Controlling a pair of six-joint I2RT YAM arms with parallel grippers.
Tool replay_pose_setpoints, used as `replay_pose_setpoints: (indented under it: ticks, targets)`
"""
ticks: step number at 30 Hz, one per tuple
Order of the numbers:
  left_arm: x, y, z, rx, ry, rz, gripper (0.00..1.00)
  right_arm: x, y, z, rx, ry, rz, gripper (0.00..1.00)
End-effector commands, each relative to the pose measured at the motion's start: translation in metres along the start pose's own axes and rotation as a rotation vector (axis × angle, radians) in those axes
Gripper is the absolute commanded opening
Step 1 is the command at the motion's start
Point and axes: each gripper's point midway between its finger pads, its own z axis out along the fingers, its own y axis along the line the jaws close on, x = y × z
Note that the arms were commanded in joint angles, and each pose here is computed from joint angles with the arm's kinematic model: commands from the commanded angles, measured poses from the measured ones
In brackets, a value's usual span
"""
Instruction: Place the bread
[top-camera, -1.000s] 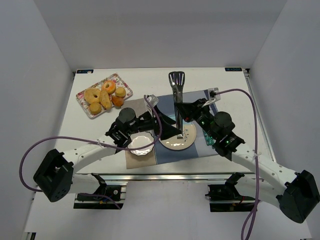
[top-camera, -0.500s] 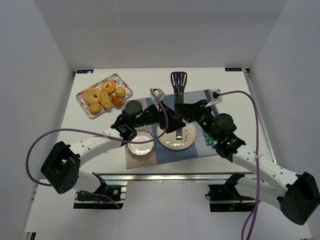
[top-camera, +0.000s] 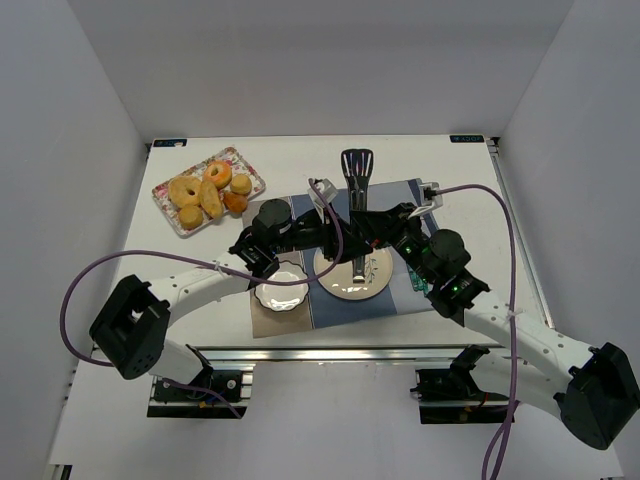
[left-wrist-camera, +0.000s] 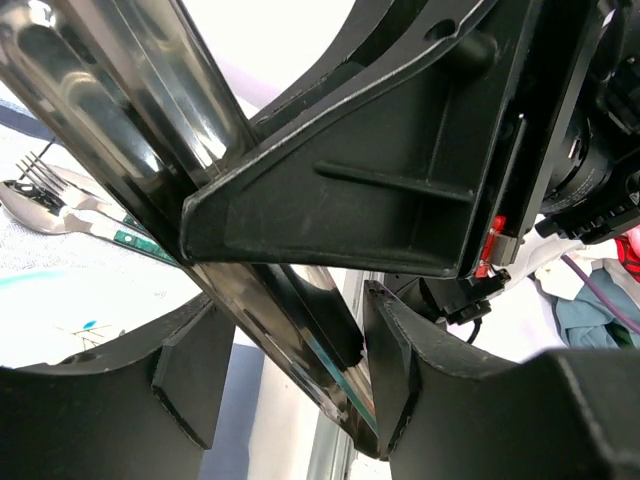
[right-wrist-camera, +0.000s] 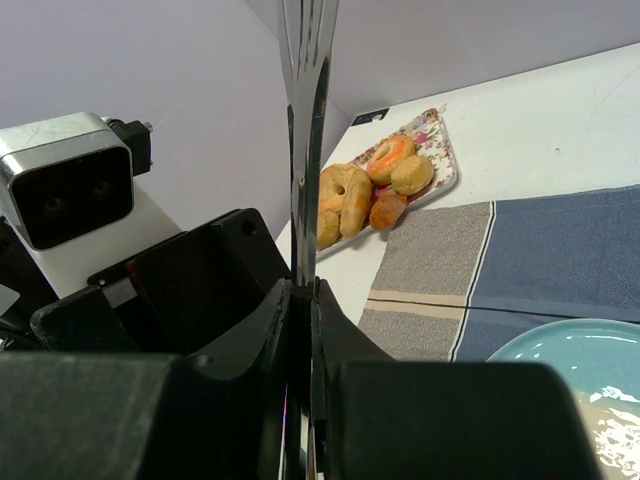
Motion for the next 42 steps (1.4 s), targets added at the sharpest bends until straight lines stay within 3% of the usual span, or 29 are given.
replay_pose_setpoints:
  ticks: [1,10,19,29,33,38,41,42]
  targets:
    - [-0.021,-0.014,0.001,0.042,-0.044,0.038,0.63,-0.014,0.009,0.003,-0.031,-0.06,0.007,0.14]
    - [-0.025,-0.029,-0.003,0.102,-0.048,0.027,0.46,-0.007,0.0,0.011,-0.022,-0.07,-0.014,0.18]
    - [-0.024,-0.029,-0.004,0.088,-0.047,0.015,0.37,-0.006,-0.003,0.014,-0.028,-0.096,-0.011,0.26]
    - [-0.023,-0.023,-0.004,0.053,-0.05,-0.011,0.31,-0.012,-0.007,0.005,0.003,-0.118,-0.008,0.45]
    - [-0.022,-0.021,-0.008,0.016,-0.04,-0.04,0.29,-0.019,-0.014,-0.001,0.054,-0.136,-0.012,0.61]
    - [-0.022,-0.009,-0.018,-0.094,-0.042,-0.06,0.26,-0.043,-0.018,-0.013,0.144,-0.179,-0.05,0.79]
    - [-0.022,0.008,-0.03,-0.246,-0.033,-0.084,0.26,-0.054,-0.033,-0.029,0.269,-0.185,-0.073,0.87]
    - [-0.008,0.02,-0.038,-0.33,0.021,-0.116,0.26,-0.069,-0.029,-0.036,0.289,-0.216,-0.073,0.89]
